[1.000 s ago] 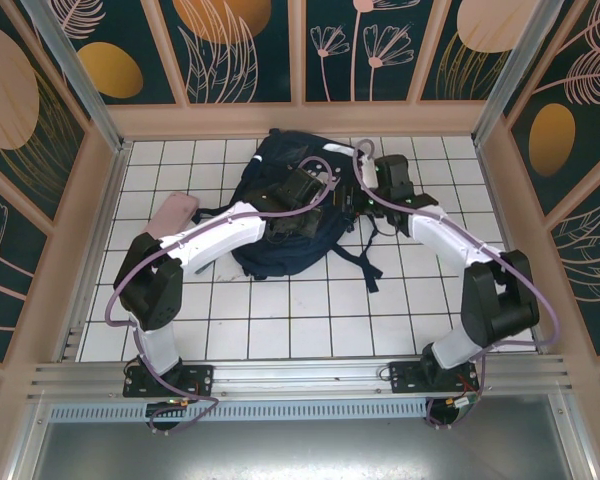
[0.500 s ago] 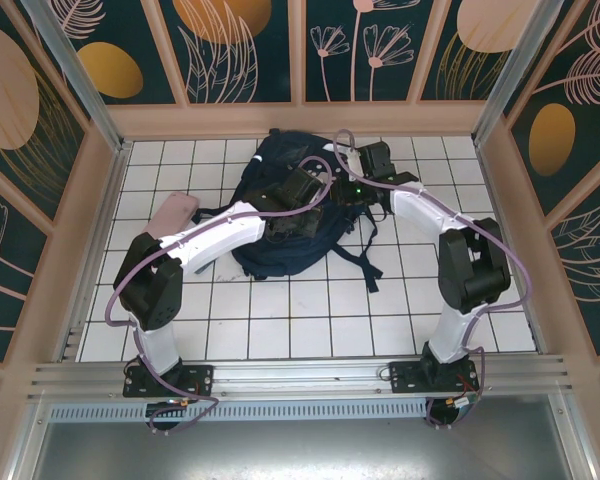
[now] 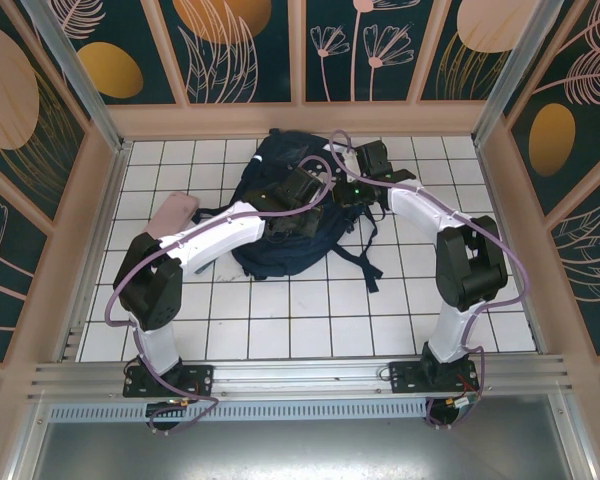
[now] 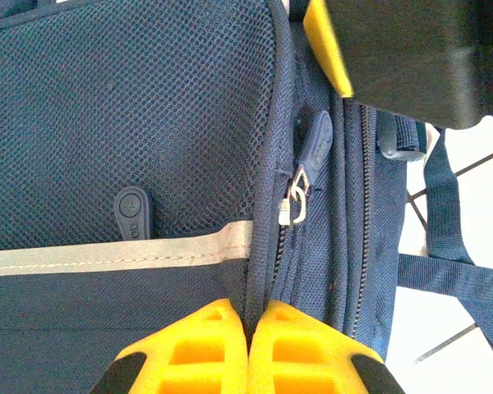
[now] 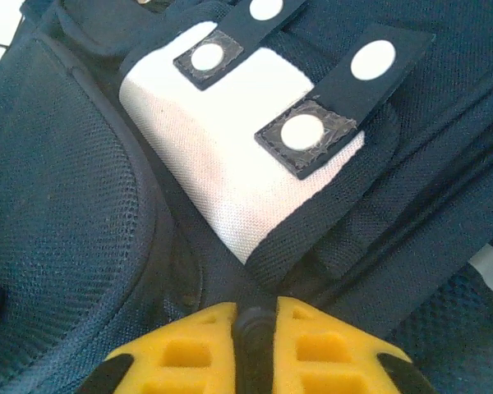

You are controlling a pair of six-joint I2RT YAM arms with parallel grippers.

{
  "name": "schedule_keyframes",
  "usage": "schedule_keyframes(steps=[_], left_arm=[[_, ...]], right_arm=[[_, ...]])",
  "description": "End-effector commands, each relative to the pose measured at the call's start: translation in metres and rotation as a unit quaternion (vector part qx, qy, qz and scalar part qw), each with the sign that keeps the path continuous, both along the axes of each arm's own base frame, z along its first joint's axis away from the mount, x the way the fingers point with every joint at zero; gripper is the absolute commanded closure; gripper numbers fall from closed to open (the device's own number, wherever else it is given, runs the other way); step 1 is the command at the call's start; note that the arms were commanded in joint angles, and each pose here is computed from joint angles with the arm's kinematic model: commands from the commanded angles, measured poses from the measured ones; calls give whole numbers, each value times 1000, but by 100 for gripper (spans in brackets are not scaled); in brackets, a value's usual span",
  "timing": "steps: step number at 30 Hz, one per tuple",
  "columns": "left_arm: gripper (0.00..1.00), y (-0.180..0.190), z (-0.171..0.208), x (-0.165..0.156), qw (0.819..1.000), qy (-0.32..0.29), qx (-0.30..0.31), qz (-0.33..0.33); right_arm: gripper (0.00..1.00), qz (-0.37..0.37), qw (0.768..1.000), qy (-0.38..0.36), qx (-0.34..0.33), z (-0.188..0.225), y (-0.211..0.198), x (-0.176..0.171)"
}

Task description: Pack the student bag

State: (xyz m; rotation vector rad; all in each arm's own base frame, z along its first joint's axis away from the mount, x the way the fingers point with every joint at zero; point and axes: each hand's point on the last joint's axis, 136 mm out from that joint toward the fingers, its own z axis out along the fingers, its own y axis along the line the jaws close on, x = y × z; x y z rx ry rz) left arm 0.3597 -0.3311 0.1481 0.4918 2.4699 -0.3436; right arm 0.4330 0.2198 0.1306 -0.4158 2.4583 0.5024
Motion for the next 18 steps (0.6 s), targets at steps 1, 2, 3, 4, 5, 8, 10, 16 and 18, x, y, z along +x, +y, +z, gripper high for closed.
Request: schedule_keyframes(steps=[1, 2, 3, 4, 5, 8, 10, 16, 18], left_arm=[[100, -7, 50, 17, 996, -66, -55, 9], [100, -7, 51, 17, 996, -67, -55, 10], [100, -7, 51, 18, 996, -67, -57, 12], [100, -8, 51, 18, 996, -67, -57, 12], [100, -8, 52, 19, 996, -68, -59, 13], [100, -11, 54, 22, 996, -69, -63, 15], [100, -14, 57, 24, 995, -71, -68, 17], [100, -26, 70, 27, 992, -72, -105, 15], [100, -29, 73, 28, 990, -71, -119, 14]], right_arm=[[99, -4, 1000, 1, -15, 5, -5, -2], [100, -9, 1000, -3, -15, 8, -7, -3], [100, -13, 1000, -8, -13, 13, -8, -5], [100, -15, 1000, -14, -7, 19, -8, -8], [100, -16, 1000, -20, 2, 25, -8, -11], [100, -3, 998, -31, 47, 41, -2, -30], [100, 16, 996, -37, 80, 48, 6, -47], [100, 71, 984, -46, 158, 53, 34, -96], [100, 85, 978, -53, 182, 52, 44, -112]])
